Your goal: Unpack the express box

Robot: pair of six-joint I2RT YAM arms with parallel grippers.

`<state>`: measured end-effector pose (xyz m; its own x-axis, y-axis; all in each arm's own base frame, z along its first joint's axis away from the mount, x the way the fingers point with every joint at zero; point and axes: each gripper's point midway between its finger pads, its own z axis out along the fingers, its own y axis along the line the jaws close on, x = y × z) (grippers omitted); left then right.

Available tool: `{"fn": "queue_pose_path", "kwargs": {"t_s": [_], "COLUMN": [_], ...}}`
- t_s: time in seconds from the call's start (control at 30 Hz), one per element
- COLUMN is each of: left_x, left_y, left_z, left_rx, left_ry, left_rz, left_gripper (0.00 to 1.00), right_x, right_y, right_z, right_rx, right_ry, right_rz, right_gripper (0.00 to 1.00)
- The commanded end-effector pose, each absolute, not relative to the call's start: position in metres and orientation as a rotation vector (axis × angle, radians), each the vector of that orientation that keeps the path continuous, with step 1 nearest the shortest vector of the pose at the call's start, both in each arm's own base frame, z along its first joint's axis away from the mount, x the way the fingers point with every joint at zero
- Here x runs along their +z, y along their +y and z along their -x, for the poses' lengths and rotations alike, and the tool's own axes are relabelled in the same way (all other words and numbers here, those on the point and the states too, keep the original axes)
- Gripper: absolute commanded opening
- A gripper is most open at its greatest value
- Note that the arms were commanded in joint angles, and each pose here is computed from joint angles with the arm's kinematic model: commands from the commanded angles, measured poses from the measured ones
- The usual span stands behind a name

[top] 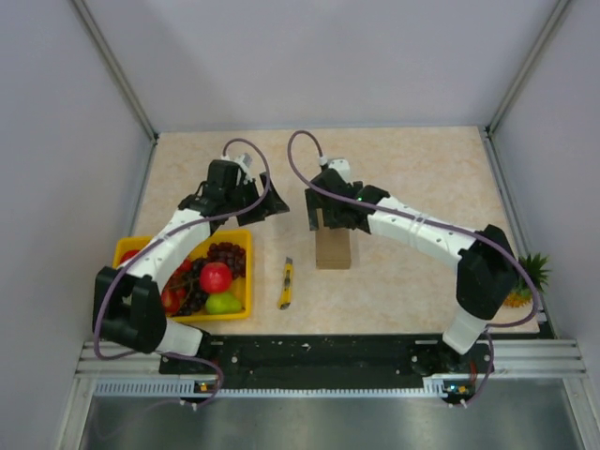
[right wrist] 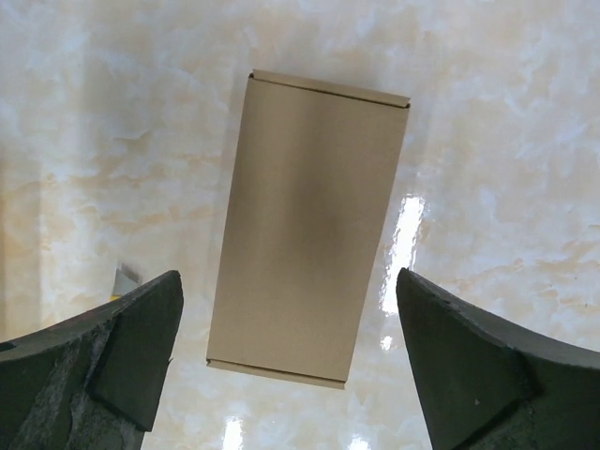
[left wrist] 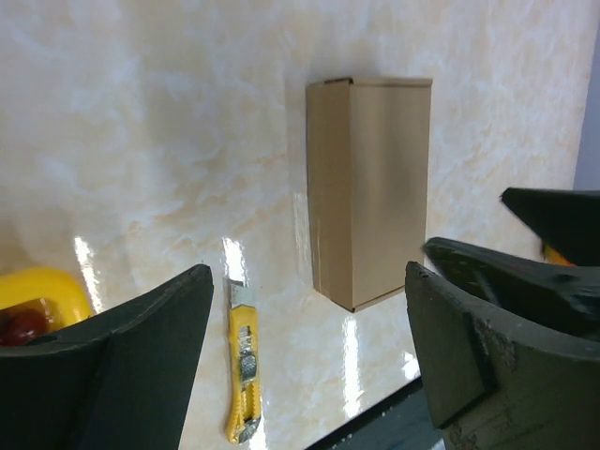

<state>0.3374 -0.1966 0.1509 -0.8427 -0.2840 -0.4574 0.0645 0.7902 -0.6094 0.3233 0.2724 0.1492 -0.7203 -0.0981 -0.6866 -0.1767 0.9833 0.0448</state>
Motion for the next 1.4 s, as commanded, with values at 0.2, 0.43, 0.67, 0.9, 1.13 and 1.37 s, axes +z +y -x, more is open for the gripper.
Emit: {"fn": "queue_pose_path", "kwargs": {"t_s": [0.2, 0.43, 0.67, 0.9, 1.13, 1.37], "left_x": [0.194, 0.182, 0.179, 0.172, 0.169, 0.163], "left_y": [-0.149, -0.142, -0.139, -0.137, -0.134, -0.132], "left_z": [-0.334, -0.33, -0.33, -0.328, -0.331, -0.332], "left_rx": [-0.602, -0.597, -0.591, -0.584, -0.576, -0.566], "left_ry": [2.261, 2.291, 2.3, 2.327, 2.332, 2.353], "left_rz": [0.189, 0.209, 0.214, 0.228, 0.244, 0.26], "left_gripper": [0.88, 0.88, 0.88, 0.88, 0.88, 0.88], "right_x": [0.118, 0.093, 0.088, 0.113, 0.132, 0.113], "right_y": [0.28, 0.288, 0.287, 0.288, 0.292, 0.299], "right_z": [-0.321, -0.316, -0.312, -0.316, -0.318, -0.316], "right_rx": [-0.133, -0.131, -0.125, -0.084, -0.023, -0.017], "right_ry": [2.443, 2.515, 2.533, 2.481, 2.45, 2.493], "right_rz": [0.186, 0.21, 0.196, 0.176, 0.159, 0.187], "right_gripper": [0.96, 0.96, 0.96, 0.99, 0.99, 0.99]}}
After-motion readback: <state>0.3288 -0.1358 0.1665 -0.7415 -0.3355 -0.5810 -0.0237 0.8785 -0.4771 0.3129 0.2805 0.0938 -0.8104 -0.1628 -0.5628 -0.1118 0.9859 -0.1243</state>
